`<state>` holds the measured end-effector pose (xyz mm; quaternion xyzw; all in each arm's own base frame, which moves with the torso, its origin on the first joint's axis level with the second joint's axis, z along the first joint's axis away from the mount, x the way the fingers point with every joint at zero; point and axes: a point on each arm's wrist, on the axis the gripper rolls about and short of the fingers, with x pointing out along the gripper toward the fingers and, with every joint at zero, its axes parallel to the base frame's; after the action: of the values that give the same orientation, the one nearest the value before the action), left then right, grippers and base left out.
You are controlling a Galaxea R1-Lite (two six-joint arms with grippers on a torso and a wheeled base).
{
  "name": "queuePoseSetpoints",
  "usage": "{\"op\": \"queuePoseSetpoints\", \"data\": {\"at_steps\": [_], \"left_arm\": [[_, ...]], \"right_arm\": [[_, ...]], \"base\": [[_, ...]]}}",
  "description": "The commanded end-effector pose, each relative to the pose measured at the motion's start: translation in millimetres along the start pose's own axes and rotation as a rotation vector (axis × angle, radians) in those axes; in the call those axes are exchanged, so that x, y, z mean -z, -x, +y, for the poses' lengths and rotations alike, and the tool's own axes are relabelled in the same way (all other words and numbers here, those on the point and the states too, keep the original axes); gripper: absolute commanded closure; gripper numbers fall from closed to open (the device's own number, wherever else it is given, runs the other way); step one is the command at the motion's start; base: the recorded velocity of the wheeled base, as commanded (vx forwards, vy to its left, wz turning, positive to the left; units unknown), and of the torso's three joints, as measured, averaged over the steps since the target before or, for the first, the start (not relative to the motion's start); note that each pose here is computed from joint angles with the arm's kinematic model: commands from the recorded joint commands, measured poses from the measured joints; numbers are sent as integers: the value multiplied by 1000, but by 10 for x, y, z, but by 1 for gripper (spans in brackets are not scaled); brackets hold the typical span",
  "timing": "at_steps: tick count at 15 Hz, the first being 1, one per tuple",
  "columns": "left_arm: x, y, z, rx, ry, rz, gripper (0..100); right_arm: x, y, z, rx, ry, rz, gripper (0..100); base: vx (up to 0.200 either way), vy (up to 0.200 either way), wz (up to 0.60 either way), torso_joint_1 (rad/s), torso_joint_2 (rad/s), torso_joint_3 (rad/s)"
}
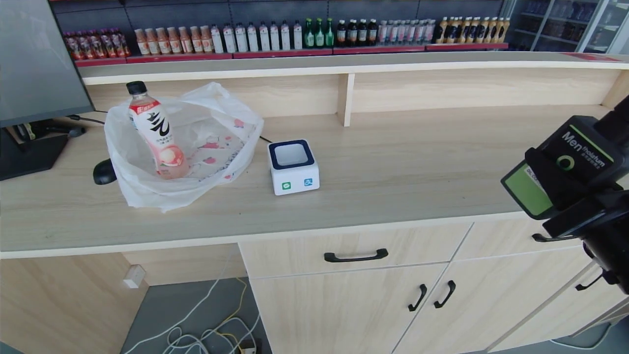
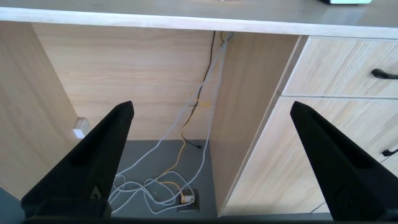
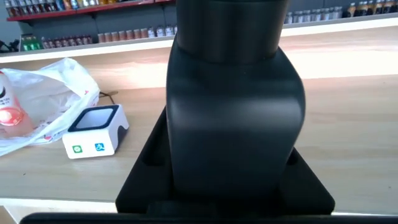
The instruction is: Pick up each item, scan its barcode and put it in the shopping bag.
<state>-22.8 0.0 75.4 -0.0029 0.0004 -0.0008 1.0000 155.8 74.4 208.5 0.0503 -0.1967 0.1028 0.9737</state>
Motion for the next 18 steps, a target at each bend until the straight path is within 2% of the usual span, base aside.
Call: {"op": "queuePoseSetpoints", "data": {"at_steps": [1, 12, 15, 18], "left_arm": [[0, 0, 0, -2, 0, -1, 0], [0, 0, 0, -2, 0, -1, 0], [0, 0, 0, -2, -3, -1, 0], [0, 0, 0, -2, -3, -1, 0]], "right_arm": [[27, -30, 8, 1, 3, 9, 100], [189, -310, 91, -2, 16, 43, 100], [122, -366, 115, -56, 43, 4, 100], [181, -502, 158, -76, 47, 4, 100]], "base": [[0, 200, 0, 2, 2, -2], [0, 200, 0, 1, 3, 4], [0, 0, 0, 0, 0, 0], [0, 0, 0, 0, 0, 0]]}}
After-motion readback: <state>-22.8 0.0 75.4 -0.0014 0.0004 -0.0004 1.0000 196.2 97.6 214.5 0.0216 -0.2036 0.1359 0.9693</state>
